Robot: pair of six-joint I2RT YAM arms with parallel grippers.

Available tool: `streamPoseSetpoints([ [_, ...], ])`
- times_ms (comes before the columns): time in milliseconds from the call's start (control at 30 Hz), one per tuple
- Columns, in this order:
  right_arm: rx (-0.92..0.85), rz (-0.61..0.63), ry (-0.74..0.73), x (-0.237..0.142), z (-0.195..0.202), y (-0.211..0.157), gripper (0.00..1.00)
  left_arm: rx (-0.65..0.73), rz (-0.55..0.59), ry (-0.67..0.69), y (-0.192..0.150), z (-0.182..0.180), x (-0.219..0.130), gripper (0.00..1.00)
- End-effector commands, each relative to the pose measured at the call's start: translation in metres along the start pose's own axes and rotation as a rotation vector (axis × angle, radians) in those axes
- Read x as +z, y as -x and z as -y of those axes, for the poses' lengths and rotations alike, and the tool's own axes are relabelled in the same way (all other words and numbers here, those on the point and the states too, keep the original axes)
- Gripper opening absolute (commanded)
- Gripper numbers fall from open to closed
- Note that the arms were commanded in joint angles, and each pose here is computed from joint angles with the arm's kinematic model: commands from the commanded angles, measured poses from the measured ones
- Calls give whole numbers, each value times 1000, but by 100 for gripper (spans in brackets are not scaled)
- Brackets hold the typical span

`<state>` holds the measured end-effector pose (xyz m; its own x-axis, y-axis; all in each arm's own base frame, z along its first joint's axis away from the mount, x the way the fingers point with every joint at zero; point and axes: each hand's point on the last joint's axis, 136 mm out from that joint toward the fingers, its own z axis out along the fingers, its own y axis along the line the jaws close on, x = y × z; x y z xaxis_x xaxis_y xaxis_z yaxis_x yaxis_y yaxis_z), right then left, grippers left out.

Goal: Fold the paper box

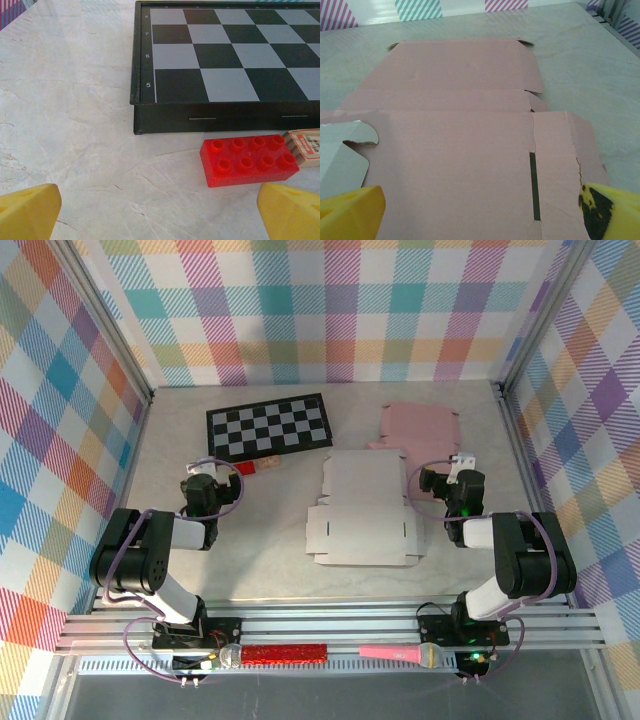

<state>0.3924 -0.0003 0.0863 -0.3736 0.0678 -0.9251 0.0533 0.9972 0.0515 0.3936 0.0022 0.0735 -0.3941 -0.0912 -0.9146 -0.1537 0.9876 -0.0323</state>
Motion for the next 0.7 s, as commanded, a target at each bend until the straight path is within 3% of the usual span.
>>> streamPoseSetpoints([
  [0, 9, 27, -2, 1, -2, 8, 99, 2, 42, 7, 11, 0, -1, 100],
  [300, 9, 29, -1, 0, -2, 7, 99, 2, 42, 8, 12, 0, -1, 100],
  [433, -33, 63, 79, -8, -17, 11, 99, 18, 57, -41, 13, 8, -5, 100],
  [667, -245, 180, 68, -52, -59, 47, 99, 84, 153, 10, 60, 17, -46, 100],
])
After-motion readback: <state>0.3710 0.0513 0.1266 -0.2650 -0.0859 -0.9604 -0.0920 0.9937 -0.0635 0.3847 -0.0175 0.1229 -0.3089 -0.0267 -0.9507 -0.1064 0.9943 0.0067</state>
